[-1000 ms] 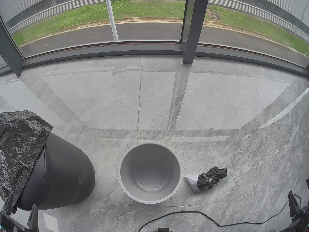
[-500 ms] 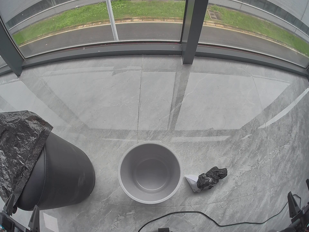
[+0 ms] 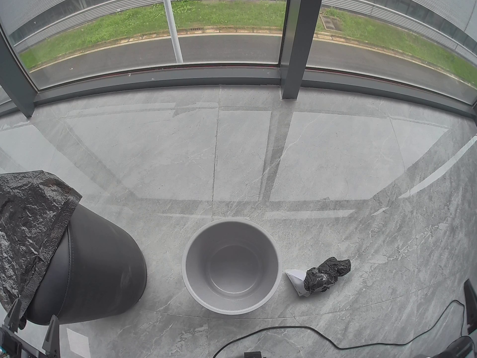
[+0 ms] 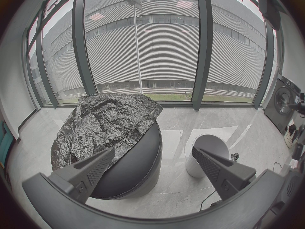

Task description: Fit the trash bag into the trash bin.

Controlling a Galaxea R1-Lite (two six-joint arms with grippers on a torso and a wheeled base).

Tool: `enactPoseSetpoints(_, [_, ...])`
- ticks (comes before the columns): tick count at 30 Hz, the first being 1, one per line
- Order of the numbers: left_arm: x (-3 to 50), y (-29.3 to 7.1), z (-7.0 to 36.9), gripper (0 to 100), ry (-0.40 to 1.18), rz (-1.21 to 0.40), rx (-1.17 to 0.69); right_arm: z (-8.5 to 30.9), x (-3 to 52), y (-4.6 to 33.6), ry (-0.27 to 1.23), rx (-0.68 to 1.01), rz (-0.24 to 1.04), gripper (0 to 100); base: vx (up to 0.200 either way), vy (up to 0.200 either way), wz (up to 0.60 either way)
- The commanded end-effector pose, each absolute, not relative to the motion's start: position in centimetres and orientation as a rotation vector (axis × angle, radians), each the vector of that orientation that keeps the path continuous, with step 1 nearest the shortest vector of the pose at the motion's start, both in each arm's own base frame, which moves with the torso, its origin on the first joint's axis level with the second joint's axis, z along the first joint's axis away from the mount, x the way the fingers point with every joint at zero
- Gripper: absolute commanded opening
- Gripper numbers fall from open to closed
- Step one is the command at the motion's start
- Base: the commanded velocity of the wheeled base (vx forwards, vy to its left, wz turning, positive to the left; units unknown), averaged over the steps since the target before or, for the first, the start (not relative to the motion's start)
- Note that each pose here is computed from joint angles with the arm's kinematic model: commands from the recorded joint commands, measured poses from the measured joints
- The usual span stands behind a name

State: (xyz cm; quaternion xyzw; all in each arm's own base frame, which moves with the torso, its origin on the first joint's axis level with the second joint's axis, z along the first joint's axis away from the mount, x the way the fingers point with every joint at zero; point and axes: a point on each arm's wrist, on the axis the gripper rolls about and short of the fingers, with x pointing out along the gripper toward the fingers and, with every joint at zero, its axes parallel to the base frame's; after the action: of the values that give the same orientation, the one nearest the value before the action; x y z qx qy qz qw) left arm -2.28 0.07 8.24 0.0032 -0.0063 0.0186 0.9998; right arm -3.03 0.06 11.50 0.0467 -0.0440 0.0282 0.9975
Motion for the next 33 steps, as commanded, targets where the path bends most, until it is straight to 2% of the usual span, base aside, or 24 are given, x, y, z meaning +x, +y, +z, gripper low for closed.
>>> enactPoseSetpoints(1, [-3.9,0.2,16.5,100,-0.163,-0.021,-0.182,17.4,-1.5,0.1,-0.048,0.175,0.101,100,0.0,0.0,0.0])
enactPoseSetpoints(4, [-3.4,0.4,20.4,100,-0.113,-0.047,-0.24,19.4,0.3,0.2,-0.072,0.174,0.147,100,0.0,0.0,0.0])
enactPoseSetpoints(11, [2.6,0.1,20.3,100,0.107,0.07,-0.072,25.1,5.8,0.5,-0.121,0.182,0.158,100,0.0,0.0,0.0])
enactPoseSetpoints(17, [7.9,0.3,19.0,100,0.236,0.218,0.149,26.2,10.2,1.3,-0.122,0.286,0.215,100,0.0,0.0,0.0])
enactPoseSetpoints(22, [10.0,0.2,18.1,100,0.319,0.231,0.281,25.6,12.2,1.8,-0.083,0.315,0.233,100,0.0,0.0,0.0])
enactPoseSetpoints(29, [12.3,0.1,18.3,100,0.305,0.295,0.308,25.5,12.3,1.8,-0.074,0.315,0.236,100,0.0,0.0,0.0])
enactPoseSetpoints(33, [12.4,-1.2,19.3,100,0.195,0.239,0.352,24.7,12.3,1.8,-0.047,0.316,0.234,100,0.0,0.0,0.0])
